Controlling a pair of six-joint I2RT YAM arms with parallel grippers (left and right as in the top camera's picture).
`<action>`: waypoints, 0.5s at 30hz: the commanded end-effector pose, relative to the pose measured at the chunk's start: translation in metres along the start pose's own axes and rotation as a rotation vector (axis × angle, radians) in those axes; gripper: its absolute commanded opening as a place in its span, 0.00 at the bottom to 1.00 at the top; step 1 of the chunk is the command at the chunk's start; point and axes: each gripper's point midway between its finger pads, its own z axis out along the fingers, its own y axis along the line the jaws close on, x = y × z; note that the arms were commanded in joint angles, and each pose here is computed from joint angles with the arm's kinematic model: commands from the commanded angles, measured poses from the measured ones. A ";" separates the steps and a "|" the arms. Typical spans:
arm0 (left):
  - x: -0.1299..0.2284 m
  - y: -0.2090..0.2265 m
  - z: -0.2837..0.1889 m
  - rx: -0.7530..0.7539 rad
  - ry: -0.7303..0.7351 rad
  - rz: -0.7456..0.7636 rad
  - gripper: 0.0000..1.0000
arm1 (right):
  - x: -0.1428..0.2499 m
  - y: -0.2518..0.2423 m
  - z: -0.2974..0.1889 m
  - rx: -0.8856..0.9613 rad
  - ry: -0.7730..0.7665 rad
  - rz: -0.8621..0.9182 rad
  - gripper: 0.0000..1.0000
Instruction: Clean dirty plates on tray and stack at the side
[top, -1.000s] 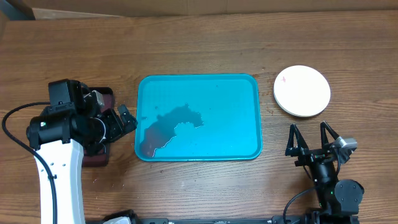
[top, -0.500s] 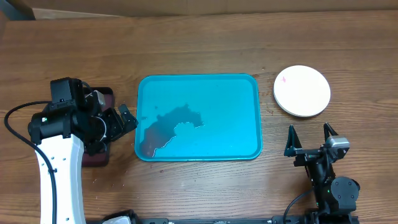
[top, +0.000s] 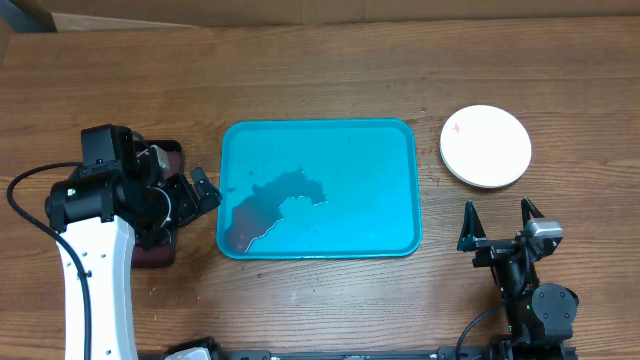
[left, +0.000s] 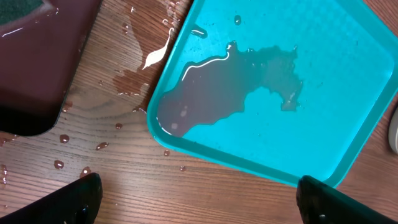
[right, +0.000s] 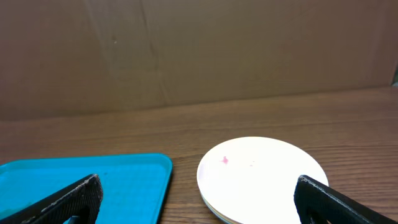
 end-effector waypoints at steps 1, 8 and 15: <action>0.000 -0.002 0.001 0.004 0.004 -0.010 1.00 | 0.001 -0.007 0.000 0.039 -0.010 0.006 1.00; 0.000 -0.002 0.001 0.004 0.004 -0.010 1.00 | 0.001 -0.007 0.000 0.040 -0.009 -0.017 1.00; 0.000 -0.002 0.001 0.004 0.004 -0.010 1.00 | 0.001 -0.007 0.000 0.040 -0.009 -0.016 1.00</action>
